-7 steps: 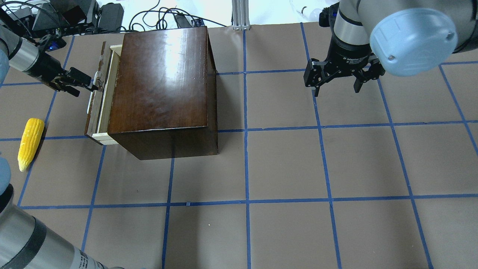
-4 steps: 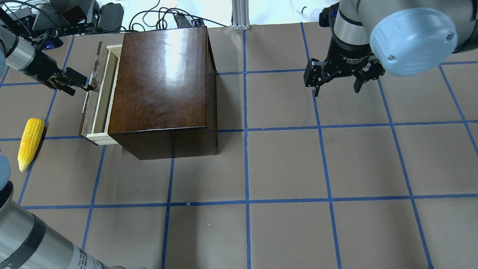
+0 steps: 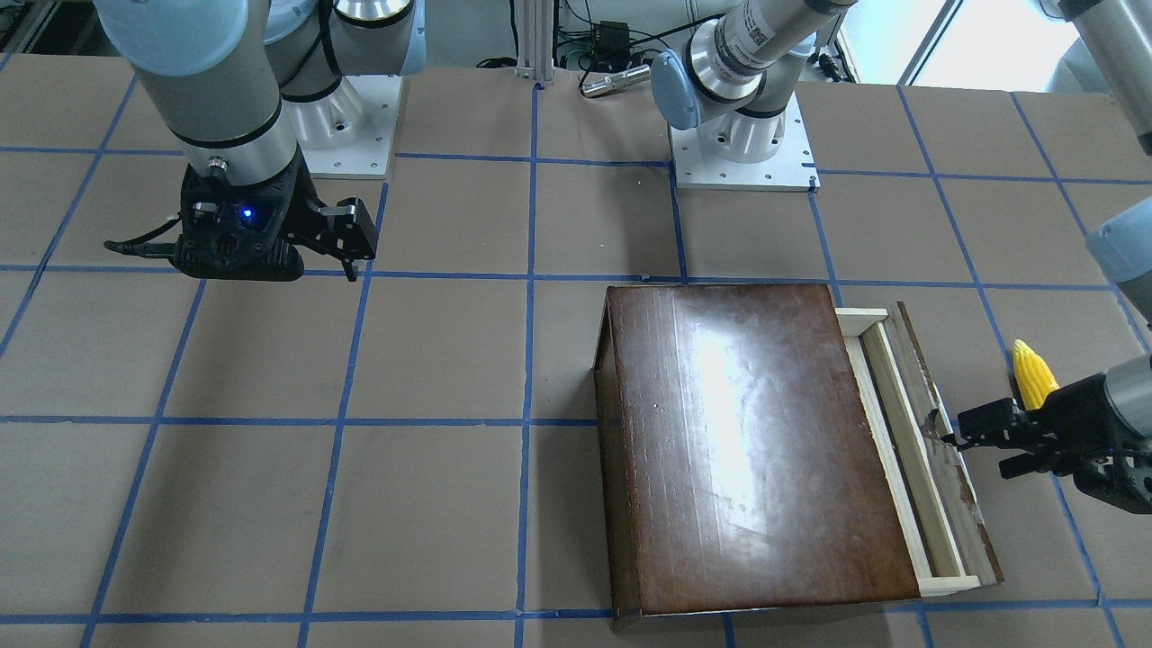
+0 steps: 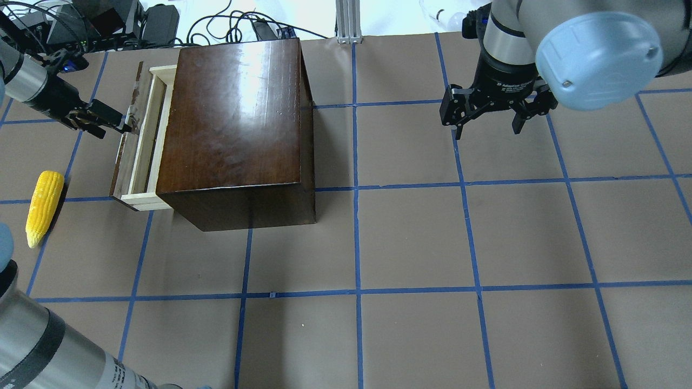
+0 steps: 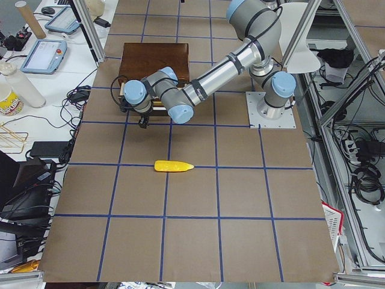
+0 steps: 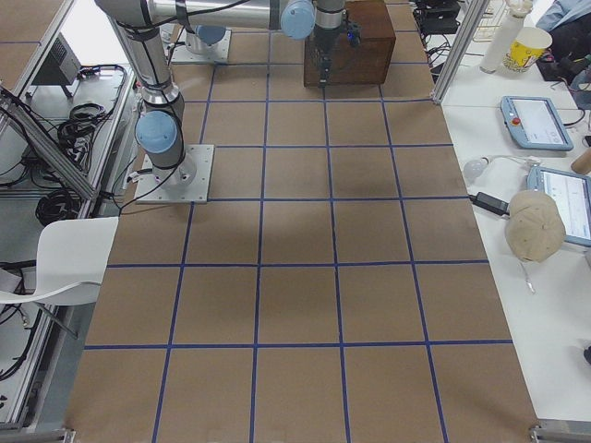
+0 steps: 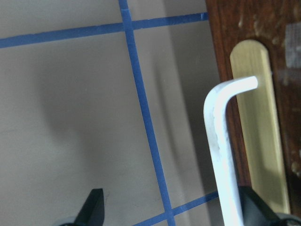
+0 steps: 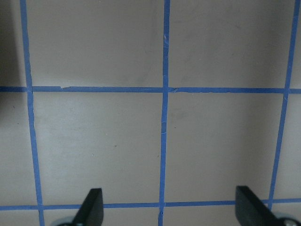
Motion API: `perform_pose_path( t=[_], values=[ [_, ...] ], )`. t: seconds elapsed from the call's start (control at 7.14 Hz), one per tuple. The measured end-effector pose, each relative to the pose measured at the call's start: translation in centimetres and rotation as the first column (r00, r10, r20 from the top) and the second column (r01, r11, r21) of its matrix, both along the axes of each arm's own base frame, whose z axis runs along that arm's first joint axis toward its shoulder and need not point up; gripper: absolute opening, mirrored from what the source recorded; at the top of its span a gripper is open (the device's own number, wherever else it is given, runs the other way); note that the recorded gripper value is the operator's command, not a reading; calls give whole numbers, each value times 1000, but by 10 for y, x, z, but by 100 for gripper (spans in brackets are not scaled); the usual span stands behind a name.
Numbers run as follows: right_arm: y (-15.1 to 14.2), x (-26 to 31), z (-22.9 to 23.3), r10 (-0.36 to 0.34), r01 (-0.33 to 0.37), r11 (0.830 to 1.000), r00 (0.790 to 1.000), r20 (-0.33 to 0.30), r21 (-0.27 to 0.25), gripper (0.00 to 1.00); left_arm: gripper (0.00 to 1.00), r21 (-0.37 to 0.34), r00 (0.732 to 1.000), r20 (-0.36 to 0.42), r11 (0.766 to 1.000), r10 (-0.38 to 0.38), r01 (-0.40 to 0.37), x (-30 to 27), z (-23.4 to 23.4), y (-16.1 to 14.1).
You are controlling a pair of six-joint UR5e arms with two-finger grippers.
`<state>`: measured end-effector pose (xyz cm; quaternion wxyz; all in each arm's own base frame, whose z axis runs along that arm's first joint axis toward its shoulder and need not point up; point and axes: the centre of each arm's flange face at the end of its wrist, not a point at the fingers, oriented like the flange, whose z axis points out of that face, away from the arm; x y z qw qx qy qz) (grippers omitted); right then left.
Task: Open drawer and put corn inside
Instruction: 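Pull the drawer handle outward with the left gripper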
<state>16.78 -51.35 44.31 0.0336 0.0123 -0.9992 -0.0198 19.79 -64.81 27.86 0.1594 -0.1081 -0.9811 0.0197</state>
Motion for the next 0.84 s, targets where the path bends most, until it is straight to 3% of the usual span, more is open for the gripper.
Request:
perform_pose_path(
  t=[0.84],
  values=[
    [0,0,0,0,0,1000,1000,0,1,100,100,-11,1000,8,1000,-11,11,34,-2,3]
  ],
)
